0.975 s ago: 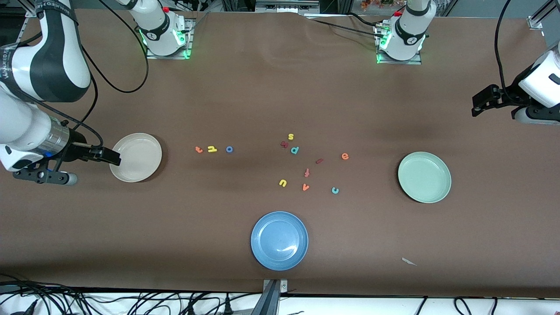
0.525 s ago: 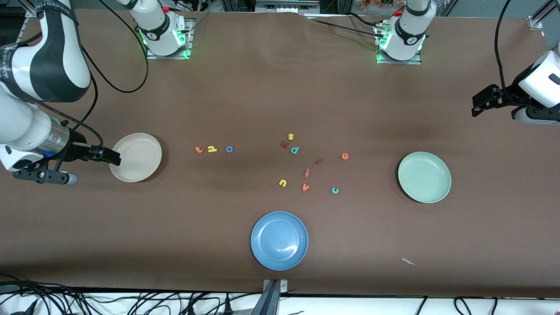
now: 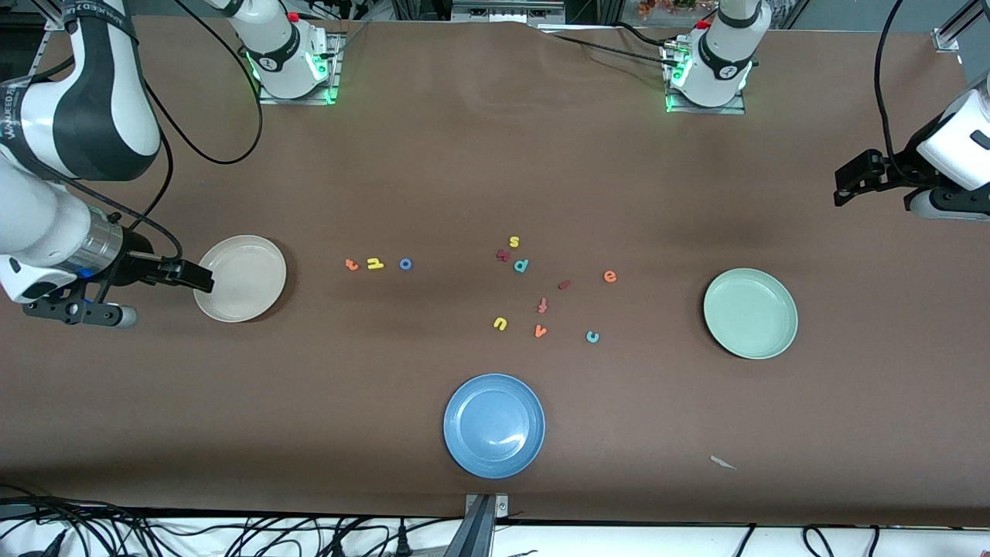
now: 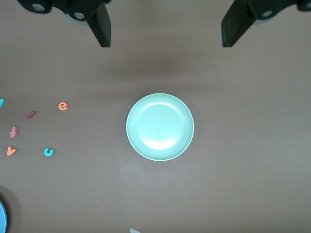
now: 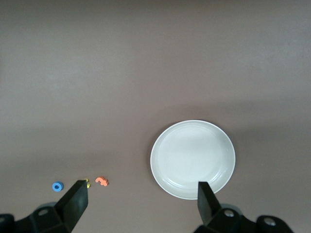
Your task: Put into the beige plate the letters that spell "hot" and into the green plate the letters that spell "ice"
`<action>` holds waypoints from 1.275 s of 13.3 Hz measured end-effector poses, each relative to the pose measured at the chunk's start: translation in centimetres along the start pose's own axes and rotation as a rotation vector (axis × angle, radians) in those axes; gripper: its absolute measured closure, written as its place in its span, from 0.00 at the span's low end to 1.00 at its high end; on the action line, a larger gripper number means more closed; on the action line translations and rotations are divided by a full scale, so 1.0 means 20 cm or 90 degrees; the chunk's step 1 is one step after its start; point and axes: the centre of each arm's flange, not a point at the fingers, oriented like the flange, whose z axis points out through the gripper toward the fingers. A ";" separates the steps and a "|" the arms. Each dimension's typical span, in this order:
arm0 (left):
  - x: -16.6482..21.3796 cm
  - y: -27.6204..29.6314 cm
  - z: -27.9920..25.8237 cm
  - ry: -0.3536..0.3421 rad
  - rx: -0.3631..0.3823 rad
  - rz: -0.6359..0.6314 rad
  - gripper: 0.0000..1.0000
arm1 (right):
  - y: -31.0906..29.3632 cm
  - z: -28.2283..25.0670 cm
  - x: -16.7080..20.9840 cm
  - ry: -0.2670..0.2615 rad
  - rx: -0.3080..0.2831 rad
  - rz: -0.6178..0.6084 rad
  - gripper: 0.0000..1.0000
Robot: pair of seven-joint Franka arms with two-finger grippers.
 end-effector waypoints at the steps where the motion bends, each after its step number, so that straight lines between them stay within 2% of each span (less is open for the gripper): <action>1: 0.00 0.00 0.00 0.000 0.000 0.000 0.00 | 0.00 0.00 0.00 0.000 0.000 0.000 0.00; 12: 0.00 0.00 0.00 0.000 0.000 0.000 0.00 | 0.00 0.00 0.00 -0.001 0.000 -0.001 0.00; 17: 0.00 0.00 0.00 0.000 0.000 0.000 0.00 | 0.00 0.03 -0.03 -0.029 -0.005 -0.001 0.00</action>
